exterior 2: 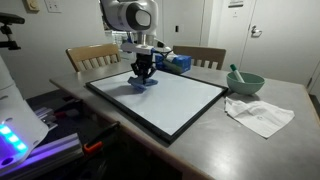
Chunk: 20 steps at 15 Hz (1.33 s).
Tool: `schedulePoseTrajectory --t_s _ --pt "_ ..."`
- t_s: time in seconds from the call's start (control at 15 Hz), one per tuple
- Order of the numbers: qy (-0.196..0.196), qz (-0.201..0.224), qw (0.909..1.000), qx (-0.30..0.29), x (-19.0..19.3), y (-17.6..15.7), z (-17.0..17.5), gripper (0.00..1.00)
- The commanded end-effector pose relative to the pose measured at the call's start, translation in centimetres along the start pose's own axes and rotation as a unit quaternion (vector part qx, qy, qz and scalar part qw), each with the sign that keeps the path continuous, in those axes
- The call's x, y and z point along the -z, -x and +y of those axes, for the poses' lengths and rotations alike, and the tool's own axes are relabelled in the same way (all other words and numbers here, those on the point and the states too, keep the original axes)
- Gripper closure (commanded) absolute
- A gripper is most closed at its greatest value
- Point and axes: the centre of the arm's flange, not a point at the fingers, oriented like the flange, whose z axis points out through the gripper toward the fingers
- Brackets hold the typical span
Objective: Wipe the whiteboard with the blue towel
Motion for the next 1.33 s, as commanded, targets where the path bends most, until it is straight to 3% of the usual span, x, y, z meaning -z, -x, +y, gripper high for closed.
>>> schedulePoseTrajectory --t_s 0.0,0.47,0.6,0.67,0.87,0.93,1.27 --pt "-0.011 -0.022 0.9994 0.024 -0.7 -2.0 -2.1 0.96" --pt "-0.021 -0.049 0.9952 0.082 -1.4 -5.2 -7.3 0.96" --pt "0.009 -0.047 0.9942 0.097 -0.9 -5.1 -7.5 0.96" --pt "-0.006 -0.039 0.9957 0.084 -0.2 -4.3 -7.4 0.84" --pt "0.004 -0.041 0.9946 0.095 -0.2 -4.4 -7.8 0.84" --pt "-0.003 -0.046 0.9951 0.087 -0.3 -4.7 -7.9 0.96" --pt "-0.041 -0.075 0.9961 0.023 -2.1 -6.0 -11.5 0.96"
